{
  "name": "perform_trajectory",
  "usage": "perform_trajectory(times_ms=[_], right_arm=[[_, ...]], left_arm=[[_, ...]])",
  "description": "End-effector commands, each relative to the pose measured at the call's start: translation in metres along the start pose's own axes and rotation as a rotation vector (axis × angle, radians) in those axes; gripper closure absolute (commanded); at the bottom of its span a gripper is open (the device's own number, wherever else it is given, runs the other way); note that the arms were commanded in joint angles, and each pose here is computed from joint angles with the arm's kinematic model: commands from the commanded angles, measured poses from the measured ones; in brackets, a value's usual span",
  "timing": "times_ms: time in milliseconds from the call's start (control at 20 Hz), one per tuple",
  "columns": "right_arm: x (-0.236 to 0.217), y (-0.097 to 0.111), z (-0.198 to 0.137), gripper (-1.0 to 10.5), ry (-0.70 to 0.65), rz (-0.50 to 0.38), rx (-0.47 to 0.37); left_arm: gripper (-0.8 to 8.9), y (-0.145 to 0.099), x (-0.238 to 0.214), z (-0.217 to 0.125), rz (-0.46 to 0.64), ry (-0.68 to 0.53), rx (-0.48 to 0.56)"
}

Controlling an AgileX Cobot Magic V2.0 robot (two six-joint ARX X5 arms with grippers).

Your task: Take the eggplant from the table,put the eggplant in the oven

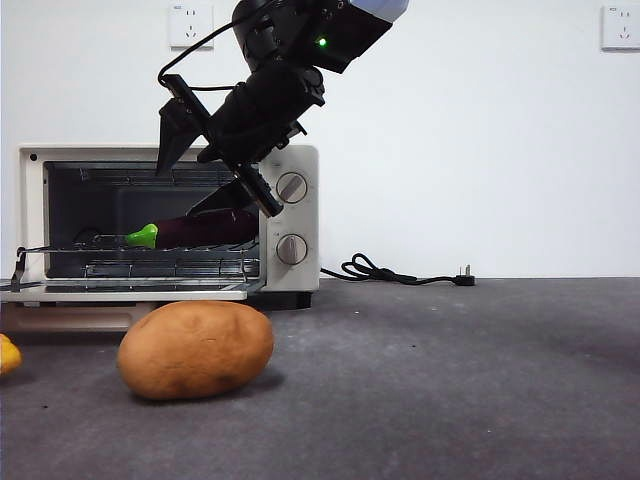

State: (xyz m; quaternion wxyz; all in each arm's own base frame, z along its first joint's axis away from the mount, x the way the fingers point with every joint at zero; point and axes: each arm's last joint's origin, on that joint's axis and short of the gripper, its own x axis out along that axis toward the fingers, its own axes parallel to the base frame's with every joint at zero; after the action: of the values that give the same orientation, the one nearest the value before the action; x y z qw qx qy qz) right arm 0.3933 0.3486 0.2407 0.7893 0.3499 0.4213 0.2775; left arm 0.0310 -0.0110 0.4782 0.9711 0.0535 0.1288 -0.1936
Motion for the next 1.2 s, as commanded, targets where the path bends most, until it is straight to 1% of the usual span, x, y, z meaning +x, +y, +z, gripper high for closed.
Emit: perform_trajectory(times_ms=[50, 250, 550, 600, 700, 800, 900, 1100, 1150, 1200], right_arm=[[0.002, 0.002, -0.002, 6.6, 0.011, 0.016, -0.028], [-0.002, 0.01, -0.003, 6.6, 0.019, 0.038, -0.053], [-0.004, 0.015, -0.002, 6.6, 0.038, 0.061, -0.056], [-0.005, 0.017, -0.002, 6.6, 0.05, 0.062, -0.068], [-0.009, 0.026, -0.002, 6.6, 0.078, 0.067, -0.119], [-0.019, 0.042, 0.001, 6.6, 0.102, 0.063, -0.205], [-0.037, 0.065, 0.006, 6.6, 0.115, 0.047, -0.335], [-0.089, 0.107, 0.019, 6.6, 0.094, -0.018, -0.577], [-0.103, 0.116, 0.022, 6.6, 0.084, -0.037, -0.634], [-0.113, 0.121, 0.023, 6.6, 0.076, -0.052, -0.672]], left_arm=[[8.19, -0.001, -0.001, -0.001, -0.003, -0.004, 0.012], [8.19, -0.001, -0.001, -0.001, -0.006, 0.0, 0.012], [8.19, -0.001, -0.001, -0.001, -0.006, 0.0, 0.015], [8.19, -0.001, -0.001, -0.001, -0.006, 0.0, 0.016], [8.19, -0.001, -0.001, -0.001, -0.006, 0.0, 0.023], [8.19, -0.001, -0.001, -0.001, -0.006, 0.0, 0.023], [8.19, -0.001, -0.001, -0.001, -0.006, 0.0, 0.022], [8.19, -0.001, -0.001, -0.001, -0.005, 0.0, 0.022], [8.19, -0.001, -0.001, -0.001, -0.005, 0.0, 0.022], [8.19, -0.001, -0.001, -0.001, -0.005, -0.001, 0.022]])
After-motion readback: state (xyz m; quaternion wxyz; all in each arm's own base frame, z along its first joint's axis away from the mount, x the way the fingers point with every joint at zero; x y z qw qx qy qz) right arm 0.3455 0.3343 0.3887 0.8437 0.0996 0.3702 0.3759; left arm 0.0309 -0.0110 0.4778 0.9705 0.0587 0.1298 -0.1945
